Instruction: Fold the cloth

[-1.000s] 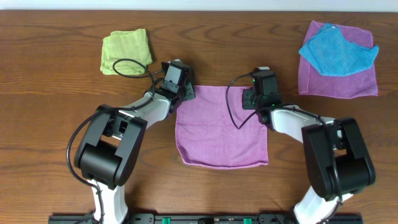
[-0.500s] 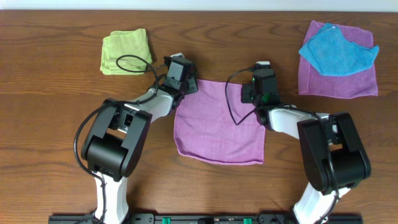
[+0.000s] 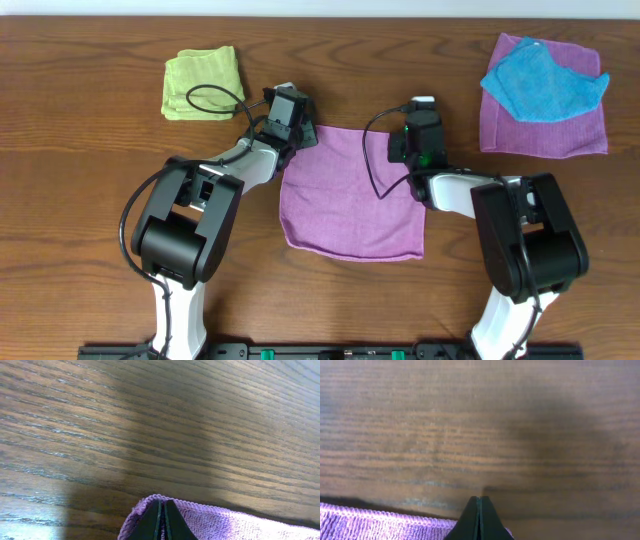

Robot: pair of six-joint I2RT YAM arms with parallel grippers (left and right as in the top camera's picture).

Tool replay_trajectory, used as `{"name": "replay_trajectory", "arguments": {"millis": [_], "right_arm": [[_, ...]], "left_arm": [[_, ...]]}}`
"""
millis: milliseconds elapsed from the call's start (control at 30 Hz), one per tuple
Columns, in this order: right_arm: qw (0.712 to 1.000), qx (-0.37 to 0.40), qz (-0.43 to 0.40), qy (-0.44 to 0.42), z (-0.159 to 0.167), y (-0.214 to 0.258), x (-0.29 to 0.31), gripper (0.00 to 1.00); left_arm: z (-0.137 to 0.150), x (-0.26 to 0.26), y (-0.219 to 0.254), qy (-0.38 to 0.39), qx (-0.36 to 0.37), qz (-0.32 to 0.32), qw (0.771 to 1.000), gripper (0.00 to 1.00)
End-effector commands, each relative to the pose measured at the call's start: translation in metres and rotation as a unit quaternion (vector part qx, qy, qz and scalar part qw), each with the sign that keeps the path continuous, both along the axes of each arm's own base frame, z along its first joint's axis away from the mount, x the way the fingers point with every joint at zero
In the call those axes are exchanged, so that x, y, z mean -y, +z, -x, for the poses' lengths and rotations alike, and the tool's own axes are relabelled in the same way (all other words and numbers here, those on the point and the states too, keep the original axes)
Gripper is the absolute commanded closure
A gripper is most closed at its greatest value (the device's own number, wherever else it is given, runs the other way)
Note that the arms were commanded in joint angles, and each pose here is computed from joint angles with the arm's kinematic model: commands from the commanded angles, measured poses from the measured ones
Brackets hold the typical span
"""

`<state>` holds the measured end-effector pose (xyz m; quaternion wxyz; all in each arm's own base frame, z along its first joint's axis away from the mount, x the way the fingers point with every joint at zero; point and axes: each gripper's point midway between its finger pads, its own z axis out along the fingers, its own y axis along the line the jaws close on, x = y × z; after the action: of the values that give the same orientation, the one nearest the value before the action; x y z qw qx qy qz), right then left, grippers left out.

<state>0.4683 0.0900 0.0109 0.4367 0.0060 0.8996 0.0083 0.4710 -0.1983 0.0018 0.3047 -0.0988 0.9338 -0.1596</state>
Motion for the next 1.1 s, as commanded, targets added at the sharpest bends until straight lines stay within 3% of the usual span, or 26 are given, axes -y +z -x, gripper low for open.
{"name": "replay_trajectory", "arguments": {"millis": [0,33,67,133,167,267,300,333,400,633,767,867,1067], "right_arm": [[1.0,0.009,0.027,0.008,-0.006,0.004,0.005,0.99],[1.0,0.012,0.026,0.009,-0.007,0.007,0.003,0.99],[1.0,0.015,0.025,0.011,-0.009,0.01,0.002,0.98],[0.999,0.027,0.021,0.013,-0.011,0.021,-0.002,0.87],[0.999,0.035,0.019,0.014,-0.012,0.029,-0.004,0.7],[0.998,0.051,0.013,0.023,-0.01,0.053,-0.01,0.18],[0.998,0.052,0.01,0.028,-0.008,0.06,-0.014,0.05],[0.998,0.053,0.005,0.035,-0.005,0.068,-0.017,0.01],[0.997,0.055,-0.002,0.047,0.0,0.081,-0.022,0.01],[0.998,0.026,-0.014,0.049,0.028,0.107,-0.026,0.01],[0.998,-0.04,-0.029,0.029,0.066,0.107,-0.021,0.01],[0.992,-0.113,-0.053,0.007,0.109,0.104,-0.014,0.01],[0.966,-0.224,-0.131,-0.016,0.175,0.104,-0.018,0.01]], "left_arm": [[0.01,-0.017,-0.027,0.007,-0.035,-0.034,0.999,0.87],[0.01,-0.018,-0.025,0.007,-0.035,-0.034,0.999,0.74],[0.01,-0.017,-0.024,0.006,-0.035,-0.032,0.999,0.54],[0.01,-0.015,-0.014,0.001,-0.029,-0.029,0.999,0.32],[0.009,-0.015,-0.006,0.002,-0.024,-0.028,0.999,0.23],[0.007,-0.014,0.017,-0.006,-0.005,-0.027,1.0,0.13],[0.007,-0.014,0.023,-0.006,-0.002,-0.025,1.0,0.11],[0.008,-0.015,0.03,-0.006,0.001,-0.024,1.0,0.09],[0.01,-0.016,0.04,-0.005,0.003,-0.023,1.0,0.02],[0.017,-0.009,0.065,-0.022,0.009,-0.001,1.0,0.05],[0.033,-0.005,0.077,-0.051,-0.009,0.008,0.999,0.05],[0.062,-0.017,0.089,-0.062,-0.046,-0.015,0.997,0.05],[0.147,-0.047,0.113,-0.046,-0.165,-0.039,0.984,0.05]]}}
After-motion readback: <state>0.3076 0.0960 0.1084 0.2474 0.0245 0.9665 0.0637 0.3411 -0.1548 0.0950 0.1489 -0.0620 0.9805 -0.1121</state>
